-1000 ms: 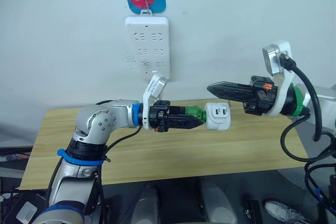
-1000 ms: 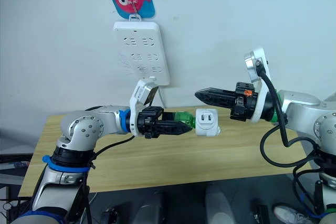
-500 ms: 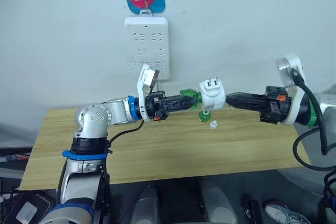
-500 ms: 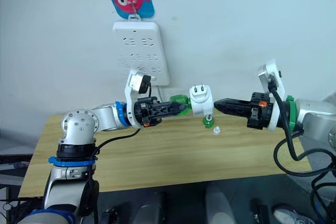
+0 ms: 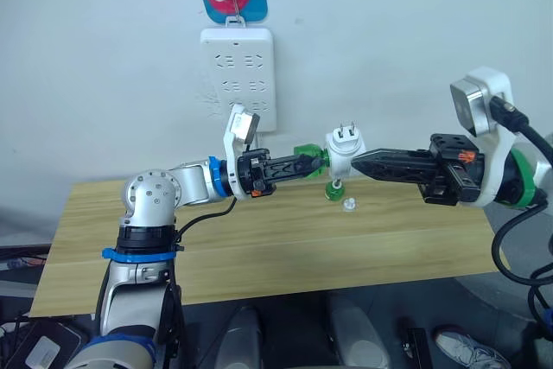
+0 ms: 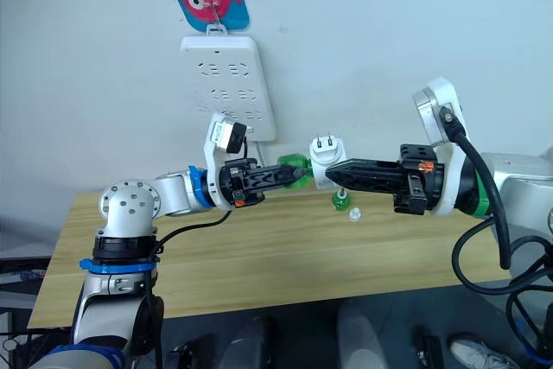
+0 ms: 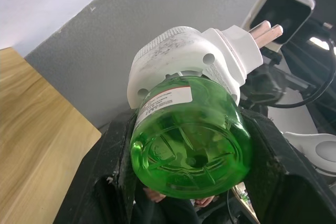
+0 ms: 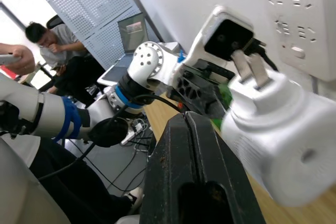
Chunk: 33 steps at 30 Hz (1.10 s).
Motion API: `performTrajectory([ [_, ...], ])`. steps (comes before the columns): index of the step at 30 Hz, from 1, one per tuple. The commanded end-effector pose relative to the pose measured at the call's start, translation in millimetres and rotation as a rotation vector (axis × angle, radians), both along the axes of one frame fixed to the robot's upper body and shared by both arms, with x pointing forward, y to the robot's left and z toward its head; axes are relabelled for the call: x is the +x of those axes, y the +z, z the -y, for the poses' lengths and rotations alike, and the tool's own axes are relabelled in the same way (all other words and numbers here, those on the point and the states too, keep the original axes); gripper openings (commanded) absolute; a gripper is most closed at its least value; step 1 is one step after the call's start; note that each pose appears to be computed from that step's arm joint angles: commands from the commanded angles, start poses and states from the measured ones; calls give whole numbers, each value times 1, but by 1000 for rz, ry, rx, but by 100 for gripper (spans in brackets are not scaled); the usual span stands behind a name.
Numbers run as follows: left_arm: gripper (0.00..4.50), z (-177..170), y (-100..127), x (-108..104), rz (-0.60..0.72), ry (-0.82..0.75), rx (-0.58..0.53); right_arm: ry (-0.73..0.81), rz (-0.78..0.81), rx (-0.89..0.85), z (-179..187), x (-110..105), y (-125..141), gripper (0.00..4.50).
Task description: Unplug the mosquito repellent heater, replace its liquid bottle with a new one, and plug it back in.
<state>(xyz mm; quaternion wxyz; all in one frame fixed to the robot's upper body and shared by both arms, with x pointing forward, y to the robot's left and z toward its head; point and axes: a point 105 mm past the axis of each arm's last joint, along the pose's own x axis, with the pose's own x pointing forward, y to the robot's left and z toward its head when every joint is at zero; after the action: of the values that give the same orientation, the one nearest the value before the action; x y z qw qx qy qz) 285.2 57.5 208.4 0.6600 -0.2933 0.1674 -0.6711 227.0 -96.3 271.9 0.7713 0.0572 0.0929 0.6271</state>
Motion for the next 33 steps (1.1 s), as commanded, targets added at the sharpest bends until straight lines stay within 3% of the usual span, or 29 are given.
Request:
performTrajectory([
  [1,230,5,8,-15,77,-74,1,19,30,19,-6,-1,6,0],
  [33,230,10,14,-39,176,-208,13,-25,-34,52,-11,23,-2,0],
])
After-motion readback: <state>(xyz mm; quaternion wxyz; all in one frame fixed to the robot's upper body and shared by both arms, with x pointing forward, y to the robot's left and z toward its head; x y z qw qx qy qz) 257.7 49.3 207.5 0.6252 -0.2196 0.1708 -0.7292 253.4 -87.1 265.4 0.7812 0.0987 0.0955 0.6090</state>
